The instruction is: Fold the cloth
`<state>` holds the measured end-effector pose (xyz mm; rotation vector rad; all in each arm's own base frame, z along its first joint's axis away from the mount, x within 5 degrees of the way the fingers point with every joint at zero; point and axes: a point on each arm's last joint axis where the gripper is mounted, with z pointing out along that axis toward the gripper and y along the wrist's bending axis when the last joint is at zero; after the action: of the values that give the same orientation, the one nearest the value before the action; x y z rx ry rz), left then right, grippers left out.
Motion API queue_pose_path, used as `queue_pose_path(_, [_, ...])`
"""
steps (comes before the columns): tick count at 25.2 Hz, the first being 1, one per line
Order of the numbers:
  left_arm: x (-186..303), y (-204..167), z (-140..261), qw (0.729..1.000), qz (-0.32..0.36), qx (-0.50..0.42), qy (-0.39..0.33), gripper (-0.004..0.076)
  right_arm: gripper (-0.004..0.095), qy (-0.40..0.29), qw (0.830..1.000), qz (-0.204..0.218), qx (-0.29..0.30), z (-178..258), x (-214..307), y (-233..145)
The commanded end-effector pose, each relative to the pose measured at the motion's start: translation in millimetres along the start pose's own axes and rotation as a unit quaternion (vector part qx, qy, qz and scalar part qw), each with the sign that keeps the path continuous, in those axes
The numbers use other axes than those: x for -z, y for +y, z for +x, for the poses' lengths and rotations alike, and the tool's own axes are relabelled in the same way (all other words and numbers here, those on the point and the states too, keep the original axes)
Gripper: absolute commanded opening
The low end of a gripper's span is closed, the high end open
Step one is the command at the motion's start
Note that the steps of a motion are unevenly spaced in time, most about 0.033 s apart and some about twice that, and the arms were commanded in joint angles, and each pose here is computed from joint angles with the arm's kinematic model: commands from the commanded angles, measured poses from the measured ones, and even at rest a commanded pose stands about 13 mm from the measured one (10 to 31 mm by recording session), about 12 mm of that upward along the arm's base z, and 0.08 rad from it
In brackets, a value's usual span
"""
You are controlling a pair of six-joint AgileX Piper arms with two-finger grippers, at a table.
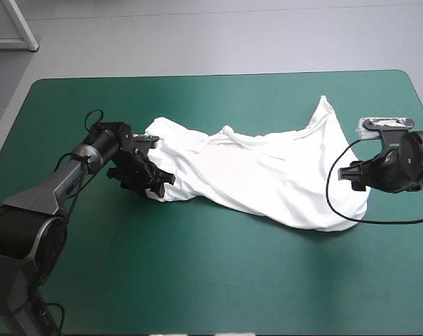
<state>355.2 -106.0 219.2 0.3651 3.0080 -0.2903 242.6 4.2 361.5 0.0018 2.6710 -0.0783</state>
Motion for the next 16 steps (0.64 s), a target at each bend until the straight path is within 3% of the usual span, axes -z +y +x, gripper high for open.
queue_pose_path(1, [13.7, -12.4, -0.1, 1.0, 0.022, -0.01, -0.014, 0.0225, 0.0669, -0.037, 0.999, 0.007, -0.009, -9.2, 3.6, -3.6])
queue_pose_path(4, [13.2, -15.0, 1.5, 0.999, 0.021, -0.039, -0.007, 0.0019, 0.0669, -0.007, 1.0, 0.009, -0.009, -12.4, -12.9, -2.6])
queue_pose_path(5, [13.2, -14.8, 1.5, 0.999, 0.02, -0.046, -0.007, -0.0006, 0.0669, 0.004, 1.0, 0.01, -0.013, -12.4, -20.0, -2.3])
queue_pose_path(11, [13.2, -14.4, 1.9, 0.999, 0.018, -0.047, -0.004, -0.0009, 0.0669, 0.085, 0.995, 0.037, -0.038, -2.6, -70.7, -2.6])
queue_pose_path(16, [13.2, -14.8, 1.9, 0.999, 0.02, -0.046, -0.005, -0.0009, 0.0669, 0.107, 0.991, -0.001, -0.076, 5.6, -119.8, 8.6])
